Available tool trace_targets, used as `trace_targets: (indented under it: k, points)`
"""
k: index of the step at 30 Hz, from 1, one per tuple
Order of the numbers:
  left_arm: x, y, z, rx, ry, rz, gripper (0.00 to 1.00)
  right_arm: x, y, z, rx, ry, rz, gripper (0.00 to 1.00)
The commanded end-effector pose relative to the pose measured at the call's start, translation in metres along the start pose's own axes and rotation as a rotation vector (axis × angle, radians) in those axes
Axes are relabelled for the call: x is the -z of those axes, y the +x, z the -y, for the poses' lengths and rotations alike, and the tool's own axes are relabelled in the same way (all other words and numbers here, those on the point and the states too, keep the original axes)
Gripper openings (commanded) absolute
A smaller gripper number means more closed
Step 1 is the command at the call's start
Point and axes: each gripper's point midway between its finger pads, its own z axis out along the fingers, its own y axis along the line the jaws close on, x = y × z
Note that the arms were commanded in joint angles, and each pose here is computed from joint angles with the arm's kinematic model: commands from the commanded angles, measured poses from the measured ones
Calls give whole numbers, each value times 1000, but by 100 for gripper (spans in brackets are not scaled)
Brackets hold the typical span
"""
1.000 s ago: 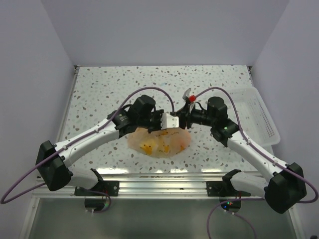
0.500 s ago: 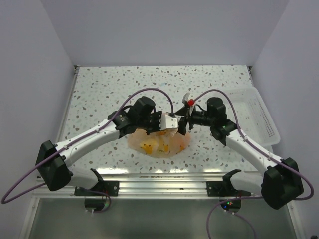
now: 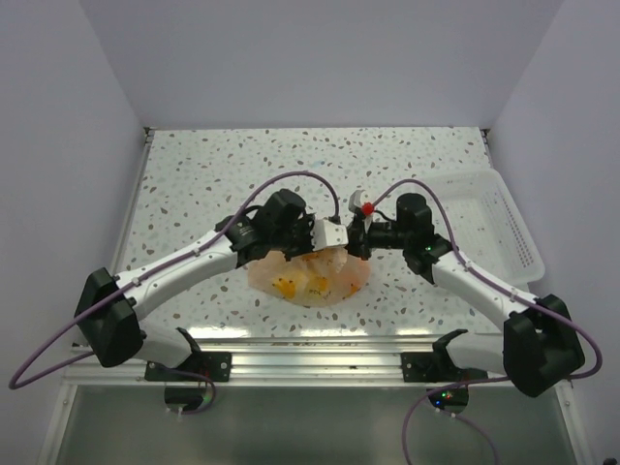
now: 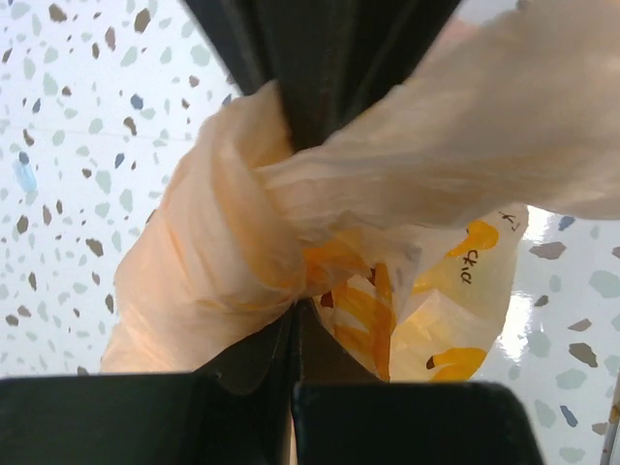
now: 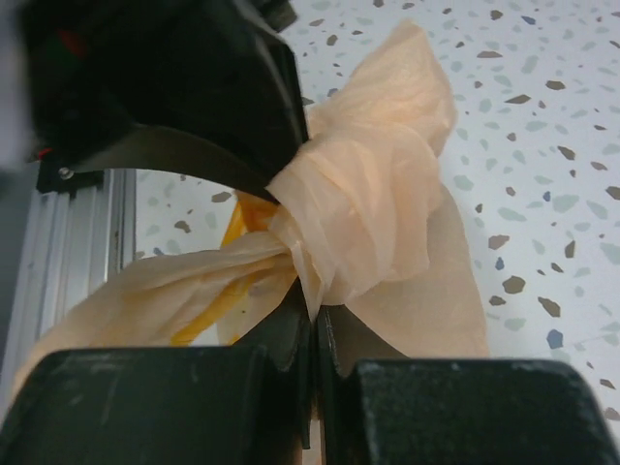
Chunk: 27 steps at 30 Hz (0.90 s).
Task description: Place the fake fruits into the plastic bag and tie a complex knot
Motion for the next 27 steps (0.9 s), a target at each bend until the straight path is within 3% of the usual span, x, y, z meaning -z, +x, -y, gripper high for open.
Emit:
trace_targets:
  k: [1, 4, 7, 12, 18, 22, 23, 25, 27]
  points:
    - [-5, 11, -32, 85, -162, -40, 0, 5, -26, -33, 14, -166, 55, 0]
    - [-3, 4, -50, 179, -241, 20, 0, 9, -23, -45, -23, -208, 46, 0]
    - [4, -16, -47, 211, -215, 148, 0, 9, -18, -47, -43, -201, 45, 0]
    - [1, -35, -10, 236, -26, 271, 0, 2, -24, -45, -61, -182, 71, 0]
    - [5, -32, 29, 223, 171, 328, 0, -1, -28, -62, -136, -175, 99, 0]
    - [6, -41, 40, 300, 221, 401, 0, 0, -19, -84, -160, -218, 88, 0]
    - [4, -44, 41, 331, 226, 438, 0, 1, -15, -89, -157, -228, 74, 4]
    - [5, -47, 45, 352, 237, 485, 0, 5, -6, -101, -126, -262, 33, 29]
    - [6, -53, 42, 367, 223, 523, 0, 13, -9, -96, -79, -228, -17, 37]
